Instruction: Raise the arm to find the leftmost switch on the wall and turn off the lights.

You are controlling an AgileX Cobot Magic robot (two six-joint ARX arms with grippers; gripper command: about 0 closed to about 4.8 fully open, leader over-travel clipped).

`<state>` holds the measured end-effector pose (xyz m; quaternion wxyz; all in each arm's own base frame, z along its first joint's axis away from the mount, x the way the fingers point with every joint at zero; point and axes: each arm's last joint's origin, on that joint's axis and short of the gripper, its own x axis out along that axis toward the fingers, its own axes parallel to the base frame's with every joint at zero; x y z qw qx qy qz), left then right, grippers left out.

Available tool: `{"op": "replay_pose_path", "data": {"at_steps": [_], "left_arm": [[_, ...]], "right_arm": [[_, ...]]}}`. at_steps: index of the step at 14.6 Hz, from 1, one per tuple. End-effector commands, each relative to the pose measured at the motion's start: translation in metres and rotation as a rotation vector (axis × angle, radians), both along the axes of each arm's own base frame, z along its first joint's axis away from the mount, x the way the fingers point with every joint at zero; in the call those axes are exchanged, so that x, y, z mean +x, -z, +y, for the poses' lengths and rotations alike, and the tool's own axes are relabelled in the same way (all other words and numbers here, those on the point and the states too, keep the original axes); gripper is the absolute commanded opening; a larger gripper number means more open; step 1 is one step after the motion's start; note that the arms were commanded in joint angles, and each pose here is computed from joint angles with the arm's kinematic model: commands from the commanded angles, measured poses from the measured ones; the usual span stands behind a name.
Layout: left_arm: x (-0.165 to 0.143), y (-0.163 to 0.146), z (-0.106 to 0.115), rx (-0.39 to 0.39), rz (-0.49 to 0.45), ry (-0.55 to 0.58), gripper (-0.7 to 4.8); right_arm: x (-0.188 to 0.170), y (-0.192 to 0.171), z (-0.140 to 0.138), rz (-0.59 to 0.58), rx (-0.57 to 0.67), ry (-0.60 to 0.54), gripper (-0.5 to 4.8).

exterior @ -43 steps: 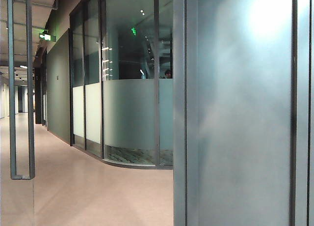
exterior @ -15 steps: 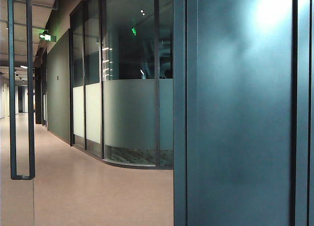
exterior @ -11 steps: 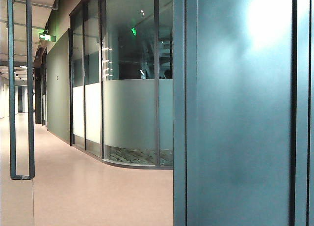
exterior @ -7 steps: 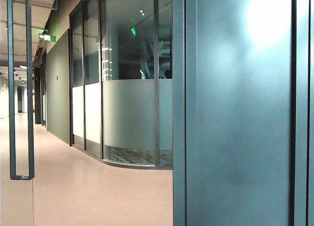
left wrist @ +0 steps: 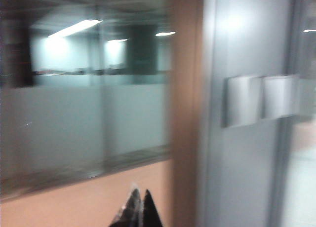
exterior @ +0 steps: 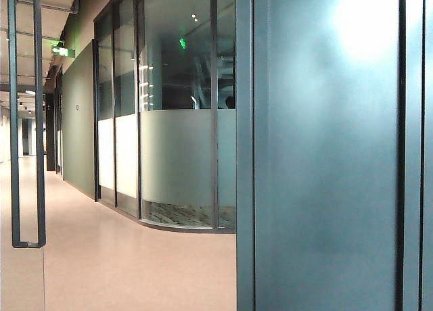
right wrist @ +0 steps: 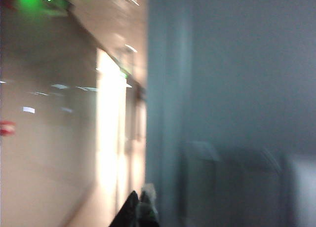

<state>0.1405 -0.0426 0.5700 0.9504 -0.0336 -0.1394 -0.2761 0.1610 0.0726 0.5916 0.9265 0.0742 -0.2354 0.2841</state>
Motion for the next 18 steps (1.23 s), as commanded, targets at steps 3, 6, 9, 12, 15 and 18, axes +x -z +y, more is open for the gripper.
{"op": "replay_pose_path", "data": {"at_steps": [3,6,9,12,15,18], "left_arm": [[-0.014,0.076,0.008,0.003,0.077,-0.141,-0.05],[-0.024,0.167,0.01,-0.004,0.244,-0.139,-0.05],[-0.048,0.219,0.016,-0.001,0.264,-0.152,-0.05],[-0.07,0.251,0.022,0.0,0.216,-0.167,-0.05],[-0.079,0.278,0.024,-0.015,0.214,-0.183,-0.05],[-0.088,0.282,0.026,-0.07,0.234,-0.167,-0.05]], "right_arm": [[-0.034,0.07,-0.016,0.065,0.012,0.062,-0.01],[-0.053,0.145,-0.024,0.134,-0.019,0.063,-0.01],[-0.068,0.205,-0.034,0.195,-0.008,0.147,-0.01],[-0.081,0.248,-0.041,0.267,-0.023,0.199,-0.01],[-0.09,0.261,-0.046,0.274,-0.008,0.239,-0.01],[-0.093,0.27,-0.048,0.346,-0.041,0.263,-0.01]]}}
